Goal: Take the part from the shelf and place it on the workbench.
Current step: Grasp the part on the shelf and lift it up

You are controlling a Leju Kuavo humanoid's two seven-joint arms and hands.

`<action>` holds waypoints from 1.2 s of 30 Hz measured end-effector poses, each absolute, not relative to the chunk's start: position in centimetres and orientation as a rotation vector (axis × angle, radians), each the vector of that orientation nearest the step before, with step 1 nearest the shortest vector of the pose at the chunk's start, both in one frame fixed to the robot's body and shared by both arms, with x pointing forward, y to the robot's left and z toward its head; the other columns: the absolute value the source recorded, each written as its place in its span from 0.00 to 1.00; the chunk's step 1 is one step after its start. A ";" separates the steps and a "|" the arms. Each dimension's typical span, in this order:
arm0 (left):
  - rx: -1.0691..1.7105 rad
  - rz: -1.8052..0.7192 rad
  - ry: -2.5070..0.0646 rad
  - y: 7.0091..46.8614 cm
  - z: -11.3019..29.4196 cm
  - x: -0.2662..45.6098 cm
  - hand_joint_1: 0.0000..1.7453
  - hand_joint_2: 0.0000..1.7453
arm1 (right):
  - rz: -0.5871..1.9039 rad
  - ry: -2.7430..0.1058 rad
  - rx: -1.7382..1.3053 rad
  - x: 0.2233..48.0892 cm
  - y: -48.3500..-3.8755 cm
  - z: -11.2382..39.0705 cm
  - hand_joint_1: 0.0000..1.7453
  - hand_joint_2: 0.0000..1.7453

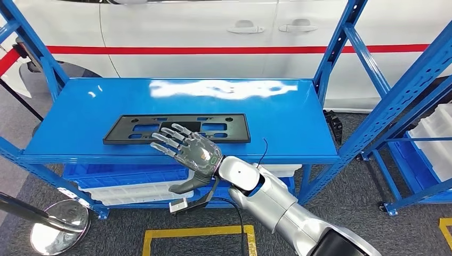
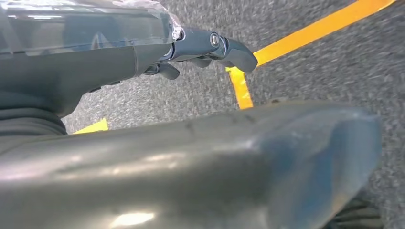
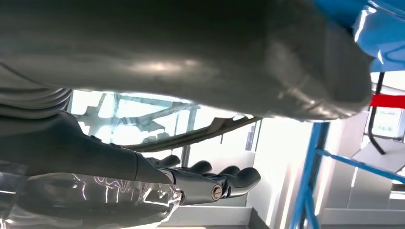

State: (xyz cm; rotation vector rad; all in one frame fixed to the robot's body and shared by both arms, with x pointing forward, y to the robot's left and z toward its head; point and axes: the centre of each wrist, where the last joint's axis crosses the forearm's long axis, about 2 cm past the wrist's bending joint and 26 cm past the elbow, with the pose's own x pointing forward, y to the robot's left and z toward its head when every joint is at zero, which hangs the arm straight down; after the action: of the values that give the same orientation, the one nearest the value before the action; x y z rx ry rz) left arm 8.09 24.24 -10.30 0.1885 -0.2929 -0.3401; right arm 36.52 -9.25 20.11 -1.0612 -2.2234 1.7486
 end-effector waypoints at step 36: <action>0.187 -0.340 -0.309 23.9 -10.4 7.5 0.00 0.00 | 1.836 -2.121 -1.003 36.2 -7.1 20.0 0.00 1.00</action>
State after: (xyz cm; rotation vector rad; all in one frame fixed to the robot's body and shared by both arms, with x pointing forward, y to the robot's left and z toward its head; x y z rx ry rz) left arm 7.54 23.92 -10.37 0.1868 -0.3092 -0.3403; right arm 36.16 -7.09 19.99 -1.0027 -2.1205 1.8365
